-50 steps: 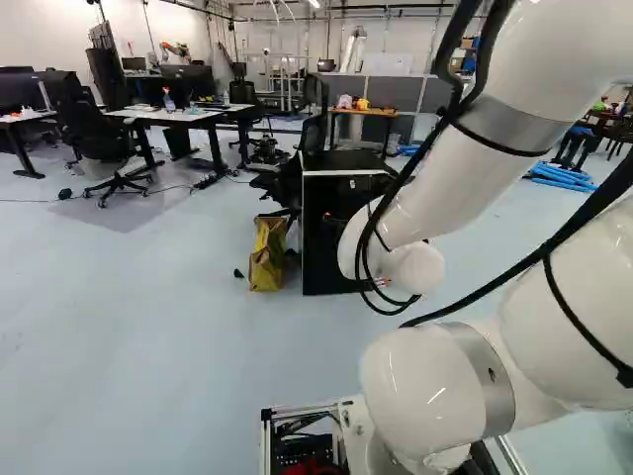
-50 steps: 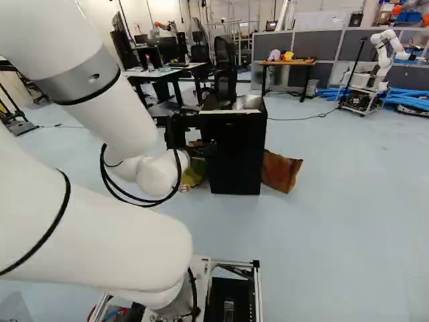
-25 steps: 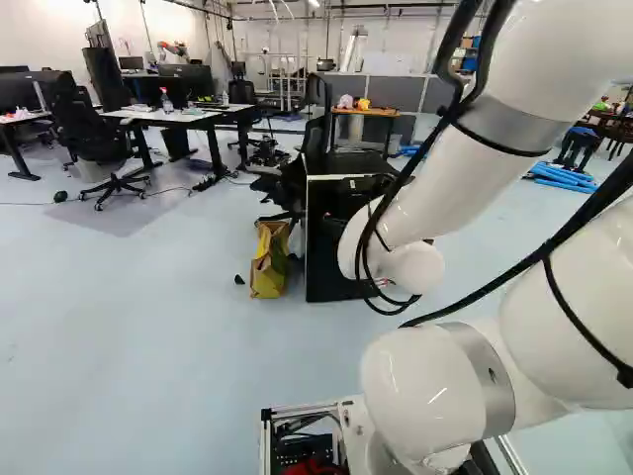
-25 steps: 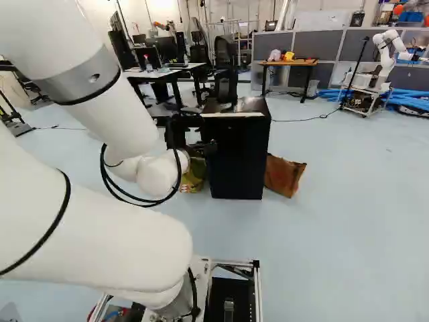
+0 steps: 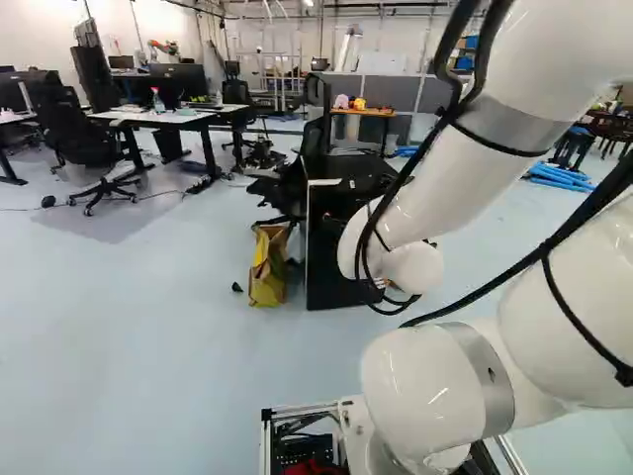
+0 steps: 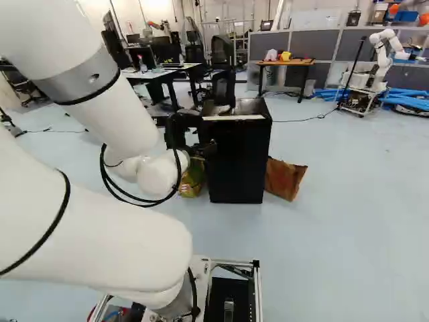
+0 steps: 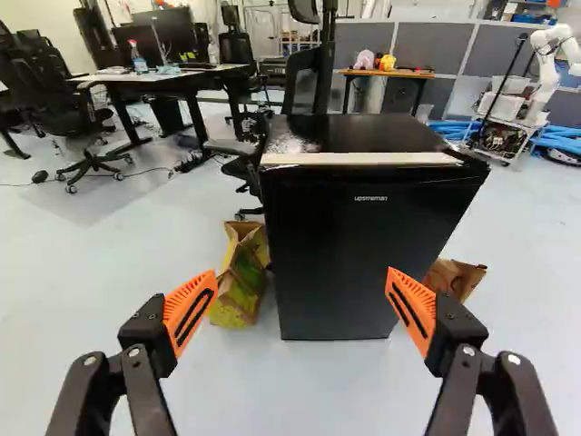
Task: Grab a drink from the fridge
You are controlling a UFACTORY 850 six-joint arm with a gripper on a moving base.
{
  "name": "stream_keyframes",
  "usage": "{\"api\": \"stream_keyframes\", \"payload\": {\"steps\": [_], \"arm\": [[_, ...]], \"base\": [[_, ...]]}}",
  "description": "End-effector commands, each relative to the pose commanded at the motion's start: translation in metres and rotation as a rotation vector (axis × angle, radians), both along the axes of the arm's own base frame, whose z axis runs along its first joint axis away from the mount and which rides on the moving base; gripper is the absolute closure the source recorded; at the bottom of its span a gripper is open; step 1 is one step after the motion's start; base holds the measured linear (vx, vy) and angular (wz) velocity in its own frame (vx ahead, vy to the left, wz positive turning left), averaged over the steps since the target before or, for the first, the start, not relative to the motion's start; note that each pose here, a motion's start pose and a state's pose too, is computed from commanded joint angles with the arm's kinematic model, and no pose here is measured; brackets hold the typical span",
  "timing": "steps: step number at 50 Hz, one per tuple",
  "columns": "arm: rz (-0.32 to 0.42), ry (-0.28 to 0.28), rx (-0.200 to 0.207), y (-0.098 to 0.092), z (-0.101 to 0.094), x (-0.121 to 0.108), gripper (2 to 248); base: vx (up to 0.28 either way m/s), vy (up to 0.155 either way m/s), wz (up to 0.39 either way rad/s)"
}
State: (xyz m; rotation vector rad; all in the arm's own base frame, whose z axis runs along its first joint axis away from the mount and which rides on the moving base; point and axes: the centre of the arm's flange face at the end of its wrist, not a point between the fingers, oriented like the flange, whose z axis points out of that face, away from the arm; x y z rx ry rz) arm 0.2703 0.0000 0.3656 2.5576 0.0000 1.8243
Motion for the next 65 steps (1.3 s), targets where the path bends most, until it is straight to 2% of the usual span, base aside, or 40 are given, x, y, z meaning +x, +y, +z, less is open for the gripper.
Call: {"api": "stream_keyframes", "payload": {"steps": [15, 65], "arm": [[0.0, 0.0, 0.0, 0.0, 0.0, 0.0, 3], [0.0, 0.0, 0.0, 0.0, 0.0, 0.0, 3]], "base": [[0.084, 0.007, -0.172], [0.054, 0.029, -0.011]]}}
